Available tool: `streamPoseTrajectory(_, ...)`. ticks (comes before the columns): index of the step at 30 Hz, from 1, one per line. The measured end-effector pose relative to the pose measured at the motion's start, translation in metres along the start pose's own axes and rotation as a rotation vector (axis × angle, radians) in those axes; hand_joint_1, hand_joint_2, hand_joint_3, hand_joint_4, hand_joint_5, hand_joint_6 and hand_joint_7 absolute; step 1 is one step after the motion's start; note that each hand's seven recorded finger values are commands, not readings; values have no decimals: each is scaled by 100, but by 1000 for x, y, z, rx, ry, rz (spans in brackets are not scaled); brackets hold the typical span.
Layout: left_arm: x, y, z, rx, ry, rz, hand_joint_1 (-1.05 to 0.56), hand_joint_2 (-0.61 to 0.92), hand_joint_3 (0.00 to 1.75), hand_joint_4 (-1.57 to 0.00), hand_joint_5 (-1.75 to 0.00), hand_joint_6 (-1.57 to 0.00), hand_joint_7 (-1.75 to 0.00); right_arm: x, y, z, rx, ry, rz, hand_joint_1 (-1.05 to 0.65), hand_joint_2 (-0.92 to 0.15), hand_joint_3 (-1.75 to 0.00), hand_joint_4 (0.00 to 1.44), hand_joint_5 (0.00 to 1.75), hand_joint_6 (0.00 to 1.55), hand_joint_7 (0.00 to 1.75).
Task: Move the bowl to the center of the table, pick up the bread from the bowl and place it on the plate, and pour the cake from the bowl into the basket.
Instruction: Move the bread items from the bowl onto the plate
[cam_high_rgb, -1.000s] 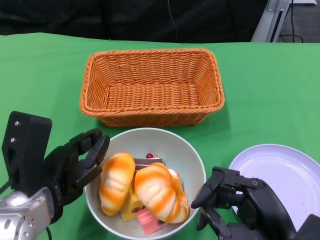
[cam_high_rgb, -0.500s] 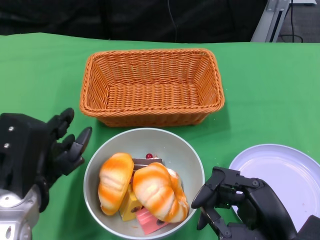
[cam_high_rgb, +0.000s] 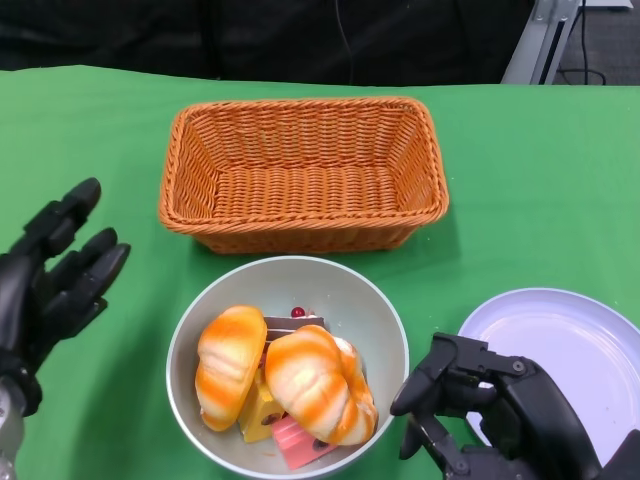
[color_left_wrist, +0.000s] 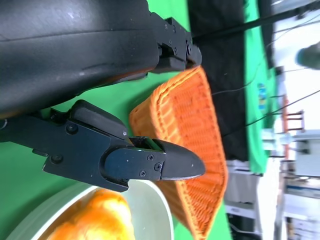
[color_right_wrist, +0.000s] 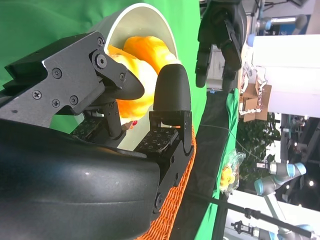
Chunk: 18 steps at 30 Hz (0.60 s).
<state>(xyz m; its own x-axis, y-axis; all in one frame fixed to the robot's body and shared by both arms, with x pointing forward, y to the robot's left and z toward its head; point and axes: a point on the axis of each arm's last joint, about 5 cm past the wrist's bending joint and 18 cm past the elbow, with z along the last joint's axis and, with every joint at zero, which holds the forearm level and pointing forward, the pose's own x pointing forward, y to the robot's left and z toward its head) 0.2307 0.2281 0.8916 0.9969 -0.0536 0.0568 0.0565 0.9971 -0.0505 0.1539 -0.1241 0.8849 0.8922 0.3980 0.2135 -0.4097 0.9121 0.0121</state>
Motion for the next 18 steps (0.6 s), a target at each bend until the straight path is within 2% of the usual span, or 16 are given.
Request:
streamPoseTrajectory(2,-2,1,-4,38,-51,6,-51,92,13,-67,-12,-54,-6,-1,-1,0,2,0,-4,-1,-61,-103,87,130,80,118)
streamPoseTrajectory(5,-4,1,-10,116,-123,4,-35,92,14,-81,-11,-68,-7,-3,-2,0,7,2,-7,-1,-62,-103,88,130,79,118)
streamPoseTrajectory(7,-6,1,-14,157,-165,0,-29,92,16,-86,-11,-73,-7,-4,-3,-1,8,7,-10,-1,-62,-103,88,130,79,118)
streamPoseTrajectory(9,-6,1,-17,170,-197,3,-13,92,29,-103,-18,-98,-15,-6,-5,0,3,7,-17,0,-60,-107,88,131,78,118)
streamPoseTrajectory(11,-6,1,-19,174,-231,7,-8,92,36,-111,-22,-110,-19,-7,-9,2,-15,-8,-29,-1,-58,-109,85,131,78,117)
streamPoseTrajectory(13,-6,1,-19,175,-259,10,-6,92,41,-105,-50,-113,-29,-8,-13,6,-33,-22,-36,-2,-60,-104,80,131,78,112)
streamPoseTrajectory(14,-5,0,-20,172,-269,14,-7,92,38,-96,-81,-110,-42,-8,-14,7,-39,-27,-39,-6,-63,-94,78,128,78,106)
streamPoseTrajectory(15,-4,-2,-20,163,-276,27,-8,92,38,-90,-97,-104,-56,-9,-15,8,-48,-31,-44,-8,-64,-89,77,126,77,103)
streamPoseTrajectory(16,-3,-4,-21,153,-278,42,-8,92,39,-86,-109,-98,-70,-9,-17,11,-63,-39,-48,-9,-64,-86,76,123,76,99)
streamPoseTrajectory(18,-1,-8,-23,131,-274,67,-8,92,41,-82,-120,-91,-83,-10,-22,18,-96,-50,-60,-10,-63,-85,77,117,75,96)
